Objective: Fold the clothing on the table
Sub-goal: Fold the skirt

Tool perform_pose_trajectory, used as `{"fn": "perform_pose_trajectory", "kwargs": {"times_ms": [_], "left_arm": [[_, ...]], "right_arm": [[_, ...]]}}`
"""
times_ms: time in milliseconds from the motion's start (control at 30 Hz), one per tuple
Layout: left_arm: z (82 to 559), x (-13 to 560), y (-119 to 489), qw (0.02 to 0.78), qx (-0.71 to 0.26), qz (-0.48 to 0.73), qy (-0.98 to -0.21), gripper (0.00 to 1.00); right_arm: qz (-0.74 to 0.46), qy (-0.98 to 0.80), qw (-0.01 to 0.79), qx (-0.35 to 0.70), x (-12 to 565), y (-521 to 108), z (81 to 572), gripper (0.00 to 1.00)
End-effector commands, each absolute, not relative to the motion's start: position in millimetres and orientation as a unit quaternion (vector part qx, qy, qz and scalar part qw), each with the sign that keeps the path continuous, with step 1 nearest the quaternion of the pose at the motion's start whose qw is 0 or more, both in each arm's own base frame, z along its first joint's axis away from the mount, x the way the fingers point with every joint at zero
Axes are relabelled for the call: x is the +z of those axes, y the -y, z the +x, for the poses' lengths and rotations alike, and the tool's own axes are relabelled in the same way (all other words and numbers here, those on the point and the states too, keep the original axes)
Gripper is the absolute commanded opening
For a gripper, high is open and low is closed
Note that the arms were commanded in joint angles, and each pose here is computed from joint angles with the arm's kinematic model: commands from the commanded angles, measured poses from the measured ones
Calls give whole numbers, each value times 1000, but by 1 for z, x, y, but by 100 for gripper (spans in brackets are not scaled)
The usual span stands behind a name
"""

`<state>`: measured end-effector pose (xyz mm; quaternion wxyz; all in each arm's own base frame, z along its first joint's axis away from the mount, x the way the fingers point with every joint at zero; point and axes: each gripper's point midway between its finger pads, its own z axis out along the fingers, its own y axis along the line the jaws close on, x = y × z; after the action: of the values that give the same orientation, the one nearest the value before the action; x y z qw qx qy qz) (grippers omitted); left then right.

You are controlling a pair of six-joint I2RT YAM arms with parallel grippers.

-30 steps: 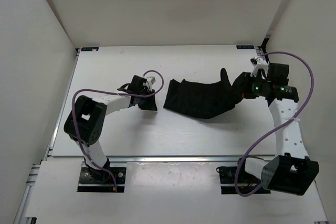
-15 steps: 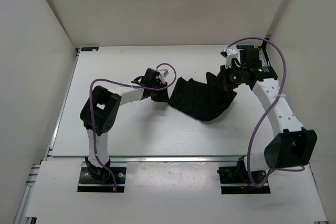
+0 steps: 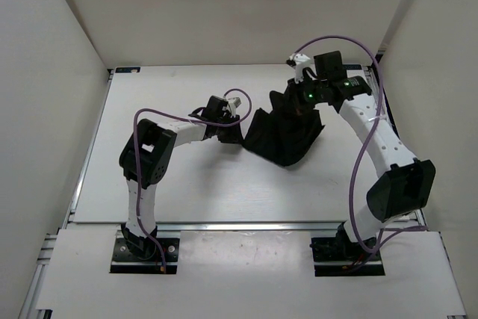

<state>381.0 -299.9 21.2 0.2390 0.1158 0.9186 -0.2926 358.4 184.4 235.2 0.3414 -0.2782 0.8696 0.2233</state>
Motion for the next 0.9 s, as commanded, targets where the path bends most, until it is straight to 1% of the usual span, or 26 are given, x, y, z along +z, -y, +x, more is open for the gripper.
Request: {"fn": "perform_pose_trajectory", "kwargs": {"times_ms": [0, 167, 433, 467, 533, 567, 600, 633, 667, 700, 733, 767, 800, 833, 867], "left_arm": [[379, 25, 308, 237, -307, 117, -914, 30], [374, 23, 306, 234, -313, 115, -913, 29], [373, 31, 308, 239, -322, 113, -909, 29], [372, 30, 309, 239, -321, 114, -909, 29], [372, 33, 308, 240, -325, 110, -908, 30], [372, 32, 307, 238, -328, 107, -908, 30], [369, 31, 307, 235, -327, 107, -909, 30], [370, 33, 306, 237, -328, 104, -908, 30], [370, 31, 304, 234, -328, 102, -909, 29], [367, 32, 301, 231, -327, 99, -911, 29], [368, 38, 299, 237, -331, 97, -908, 30], [367, 40, 294, 239, -331, 90, -908, 30], [371, 46, 288, 250, -332, 85, -906, 31], [372, 48, 278, 253, -332, 73, -906, 31], [377, 62, 268, 272, -335, 62, -900, 31]], "right_arm": [[-325, -838, 356, 256, 245, -219, 360, 0], [-362, -838, 310, 264, 209, -251, 350, 0], [-380, -864, 258, 205, 136, -258, 355, 0], [-382, -867, 251, 198, 129, -257, 355, 2], [-394, -866, 237, 199, 123, -260, 348, 22], [-396, -864, 234, 203, 124, -261, 345, 43], [-396, -863, 231, 211, 126, -266, 342, 54], [-390, -861, 244, 219, 139, -266, 343, 63], [-383, -852, 260, 244, 158, -270, 342, 66], [-369, -840, 274, 288, 183, -272, 340, 74], [-354, -832, 290, 314, 203, -265, 344, 89], [-345, -809, 309, 363, 236, -268, 338, 99], [-314, -807, 324, 381, 248, -260, 347, 99], [-296, -797, 348, 395, 271, -245, 349, 99], [-275, -793, 352, 414, 282, -241, 347, 99]]}}
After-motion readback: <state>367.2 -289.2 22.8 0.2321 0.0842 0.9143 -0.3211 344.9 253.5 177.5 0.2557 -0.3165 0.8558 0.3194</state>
